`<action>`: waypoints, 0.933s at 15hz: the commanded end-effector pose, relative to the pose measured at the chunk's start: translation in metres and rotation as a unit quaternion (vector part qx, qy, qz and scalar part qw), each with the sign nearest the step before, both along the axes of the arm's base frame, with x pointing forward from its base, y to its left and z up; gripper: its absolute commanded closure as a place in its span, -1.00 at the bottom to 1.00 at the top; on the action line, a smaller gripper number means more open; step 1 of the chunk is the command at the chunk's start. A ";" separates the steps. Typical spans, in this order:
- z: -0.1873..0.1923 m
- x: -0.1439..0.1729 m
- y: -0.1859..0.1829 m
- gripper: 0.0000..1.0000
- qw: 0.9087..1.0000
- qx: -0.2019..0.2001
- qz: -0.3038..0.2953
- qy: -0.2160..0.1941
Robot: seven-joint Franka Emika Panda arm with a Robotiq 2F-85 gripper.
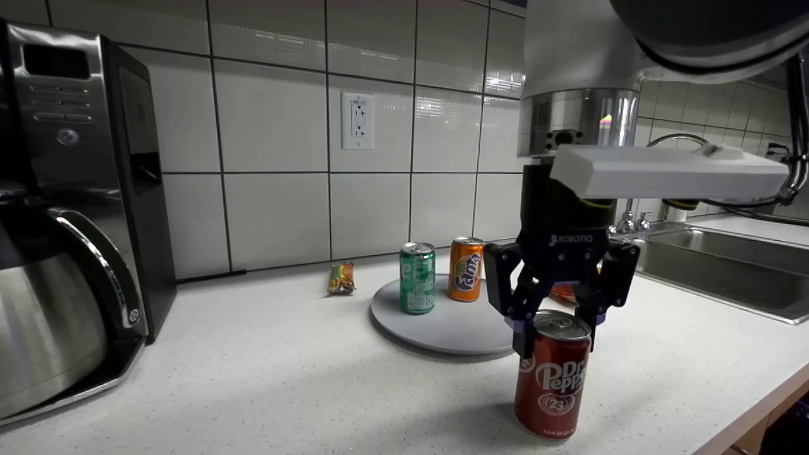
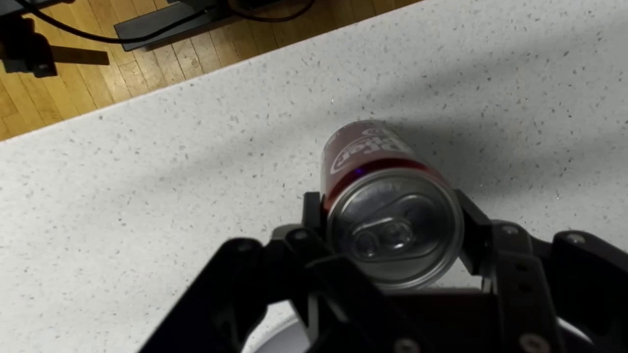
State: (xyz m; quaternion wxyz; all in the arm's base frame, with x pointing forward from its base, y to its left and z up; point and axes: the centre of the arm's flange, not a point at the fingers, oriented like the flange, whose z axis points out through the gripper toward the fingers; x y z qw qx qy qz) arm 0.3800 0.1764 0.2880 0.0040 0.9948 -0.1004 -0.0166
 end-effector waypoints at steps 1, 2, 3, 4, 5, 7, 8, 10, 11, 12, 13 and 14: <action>0.026 0.005 -0.006 0.23 1.000 -0.004 -0.015 -0.018; 0.030 0.008 -0.007 0.23 1.000 -0.004 -0.017 -0.021; 0.033 0.010 -0.008 0.23 1.000 -0.004 -0.018 -0.024; 0.037 0.014 -0.010 0.23 0.999 -0.004 -0.019 -0.028; 0.040 0.017 -0.011 0.23 0.999 -0.002 -0.020 -0.030; 0.045 0.025 -0.013 0.23 0.999 -0.001 -0.022 -0.033; 0.046 0.029 -0.014 0.23 0.999 0.000 -0.023 -0.033; 0.050 0.039 -0.016 0.23 0.999 0.000 -0.027 -0.035; 0.052 0.044 -0.018 0.23 0.999 -0.001 -0.028 -0.036; 0.053 0.049 -0.020 0.23 0.999 -0.003 -0.029 -0.038; 0.055 0.056 -0.022 0.23 0.999 -0.003 -0.029 -0.038; 0.056 0.061 -0.025 0.23 0.999 -0.005 -0.031 -0.039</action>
